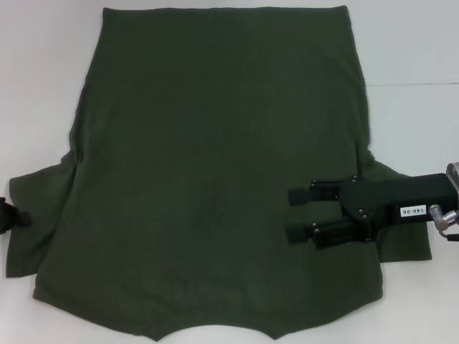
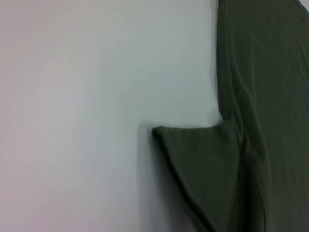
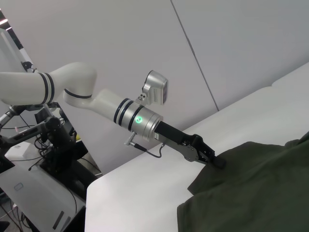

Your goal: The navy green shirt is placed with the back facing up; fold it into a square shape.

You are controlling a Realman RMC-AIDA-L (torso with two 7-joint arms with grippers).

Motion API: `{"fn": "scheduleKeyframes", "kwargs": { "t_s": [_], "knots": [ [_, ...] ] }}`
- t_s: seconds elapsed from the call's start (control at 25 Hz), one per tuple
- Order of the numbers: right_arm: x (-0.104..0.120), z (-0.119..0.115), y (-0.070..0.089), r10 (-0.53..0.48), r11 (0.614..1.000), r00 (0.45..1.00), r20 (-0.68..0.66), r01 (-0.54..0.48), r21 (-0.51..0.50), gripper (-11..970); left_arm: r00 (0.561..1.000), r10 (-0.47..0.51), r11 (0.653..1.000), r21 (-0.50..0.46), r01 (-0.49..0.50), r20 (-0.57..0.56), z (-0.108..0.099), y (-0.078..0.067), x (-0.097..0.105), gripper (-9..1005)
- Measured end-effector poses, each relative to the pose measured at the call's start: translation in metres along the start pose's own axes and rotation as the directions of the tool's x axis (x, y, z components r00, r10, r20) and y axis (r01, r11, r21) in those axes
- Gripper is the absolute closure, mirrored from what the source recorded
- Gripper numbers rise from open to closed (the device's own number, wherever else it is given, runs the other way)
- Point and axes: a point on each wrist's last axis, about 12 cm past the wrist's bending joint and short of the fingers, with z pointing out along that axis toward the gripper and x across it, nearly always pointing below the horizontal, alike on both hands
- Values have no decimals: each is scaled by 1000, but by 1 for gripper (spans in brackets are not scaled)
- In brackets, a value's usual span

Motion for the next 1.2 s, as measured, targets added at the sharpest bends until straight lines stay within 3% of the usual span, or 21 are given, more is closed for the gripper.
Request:
{"fn": "scheduleKeyframes", "kwargs": {
  "t_s": [0.2, 0.48, 0.84, 1.2],
  "knots": [
    [0, 0, 0, 0, 1000, 1000, 0, 0, 1, 29, 1000, 8, 1000, 3, -8, 6, -5, 0, -5, 991],
    [2, -1, 0, 4, 1000, 1000, 1, -4, 6, 31, 997, 63, 998, -16, -63, 32, -41, -6, -43, 991],
    [2, -1, 0, 4, 1000, 1000, 1, -4, 6, 32, 981, 180, 979, -89, -186, -73, -54, -45, -88, 992],
    [3, -1, 0, 5, 1000, 1000, 2, -5, 8, 32, 984, 118, 988, -83, -130, -133, -50, -81, -105, 991]
  ]
}}
